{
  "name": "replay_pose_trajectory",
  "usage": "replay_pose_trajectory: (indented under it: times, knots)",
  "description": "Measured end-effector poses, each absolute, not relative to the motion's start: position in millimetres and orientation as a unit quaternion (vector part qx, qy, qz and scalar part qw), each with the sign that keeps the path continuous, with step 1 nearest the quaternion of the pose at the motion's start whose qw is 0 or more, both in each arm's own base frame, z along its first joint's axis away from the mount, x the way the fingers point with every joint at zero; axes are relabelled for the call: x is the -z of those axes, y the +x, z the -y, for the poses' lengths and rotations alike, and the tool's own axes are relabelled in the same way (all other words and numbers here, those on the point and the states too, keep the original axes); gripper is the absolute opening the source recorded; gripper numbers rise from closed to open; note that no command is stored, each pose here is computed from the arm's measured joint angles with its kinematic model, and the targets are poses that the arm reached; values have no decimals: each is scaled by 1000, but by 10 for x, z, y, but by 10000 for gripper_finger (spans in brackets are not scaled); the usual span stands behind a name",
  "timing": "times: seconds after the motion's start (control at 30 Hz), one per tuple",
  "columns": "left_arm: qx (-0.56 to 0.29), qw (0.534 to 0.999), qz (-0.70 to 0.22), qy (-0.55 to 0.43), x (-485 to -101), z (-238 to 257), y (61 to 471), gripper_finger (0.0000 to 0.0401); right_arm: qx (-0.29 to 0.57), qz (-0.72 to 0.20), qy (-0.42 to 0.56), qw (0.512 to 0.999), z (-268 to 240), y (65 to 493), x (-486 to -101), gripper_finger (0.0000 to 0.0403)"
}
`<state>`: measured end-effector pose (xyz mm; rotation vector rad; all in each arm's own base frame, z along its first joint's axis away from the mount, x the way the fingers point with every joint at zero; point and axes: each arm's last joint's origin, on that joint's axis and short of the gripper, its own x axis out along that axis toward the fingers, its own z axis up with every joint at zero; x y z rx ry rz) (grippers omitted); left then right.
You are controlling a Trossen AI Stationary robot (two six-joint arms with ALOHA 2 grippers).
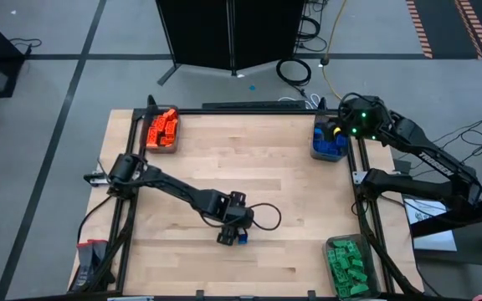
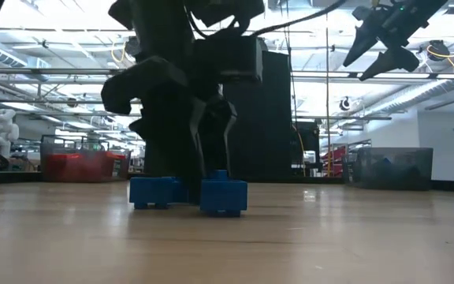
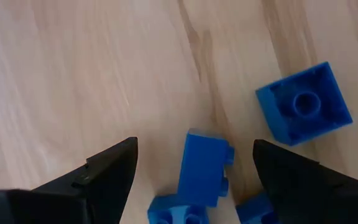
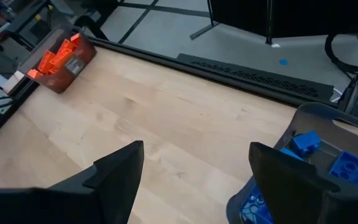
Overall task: Sort blocks
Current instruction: Put the blue game piece into the top right black bin
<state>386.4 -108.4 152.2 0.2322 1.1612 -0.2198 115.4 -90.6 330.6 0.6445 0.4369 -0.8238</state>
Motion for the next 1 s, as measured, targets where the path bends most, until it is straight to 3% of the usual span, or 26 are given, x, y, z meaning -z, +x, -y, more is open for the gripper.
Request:
replay_pose_trajectory:
  times: [0.1, 0.2, 0.5, 0.83, 1.0]
  knots:
    - [109, 822, -550, 99, -1516, 1050, 3870, 307, 390, -209, 305, 843, 905, 1152, -3303, 285]
    - [101, 824, -550, 92, -1518, 986, 3888, 270, 391, -211, 305, 843, 904, 1150, -3301, 285]
    - [73, 822, -560, 73, -1516, 723, 3929, 81, 388, -207, 305, 845, 891, 1138, -3311, 285]
    - [37, 819, -572, 28, -1593, 648, 3887, 78, 341, -182, 296, 873, 738, 1047, -3401, 286]
    - [7, 864, -504, -8, -2091, 605, 3901, 78, 287, -155, 266, 907, 627, 1003, -3493, 286]
